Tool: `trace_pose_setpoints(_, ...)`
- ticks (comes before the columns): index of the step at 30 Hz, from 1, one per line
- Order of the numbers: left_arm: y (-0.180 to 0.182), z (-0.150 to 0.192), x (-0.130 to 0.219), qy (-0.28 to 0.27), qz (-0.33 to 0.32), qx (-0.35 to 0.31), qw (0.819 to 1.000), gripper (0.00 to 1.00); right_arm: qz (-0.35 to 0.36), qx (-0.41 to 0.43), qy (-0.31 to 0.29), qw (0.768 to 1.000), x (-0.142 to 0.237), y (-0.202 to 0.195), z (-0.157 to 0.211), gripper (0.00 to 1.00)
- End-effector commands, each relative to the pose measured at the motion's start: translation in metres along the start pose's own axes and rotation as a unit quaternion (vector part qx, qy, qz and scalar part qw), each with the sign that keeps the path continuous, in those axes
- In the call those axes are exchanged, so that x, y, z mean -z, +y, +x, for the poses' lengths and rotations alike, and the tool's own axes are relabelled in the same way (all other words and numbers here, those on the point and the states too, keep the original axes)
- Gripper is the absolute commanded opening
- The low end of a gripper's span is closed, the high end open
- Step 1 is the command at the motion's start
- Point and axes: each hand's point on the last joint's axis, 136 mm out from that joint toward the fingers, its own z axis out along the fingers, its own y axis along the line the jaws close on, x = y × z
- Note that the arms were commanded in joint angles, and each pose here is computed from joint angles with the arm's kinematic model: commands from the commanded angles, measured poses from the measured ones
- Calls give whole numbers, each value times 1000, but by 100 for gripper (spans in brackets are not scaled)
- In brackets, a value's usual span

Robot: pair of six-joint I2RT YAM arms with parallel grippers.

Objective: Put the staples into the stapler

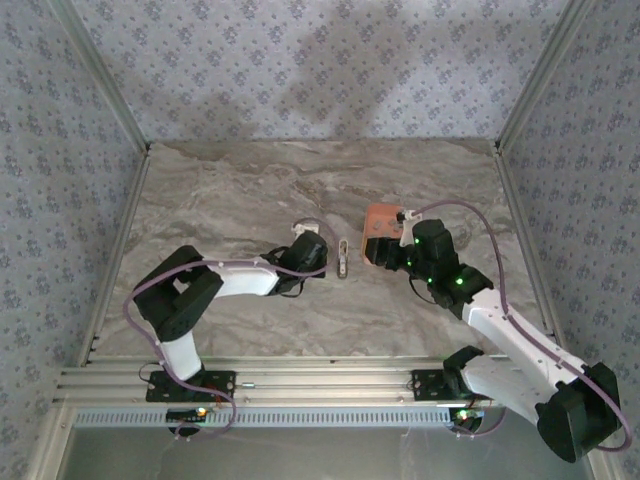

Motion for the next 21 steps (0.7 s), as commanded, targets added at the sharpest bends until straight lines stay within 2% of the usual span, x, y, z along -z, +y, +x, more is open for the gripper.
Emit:
trace_pose_setpoints(1,-10,-9,1,-8,5,2,1000,28,10,-8,2,1000,3,-6,4,58)
trace_pose_setpoints(12,-10,-25,19,-29,2,3,1000,50,34,-21,17,999,9,-18,11,59)
trace_pose_setpoints(21,1,-47,55,-67,-12,4,998,64,31,-28,35,999,6,-18,14,59)
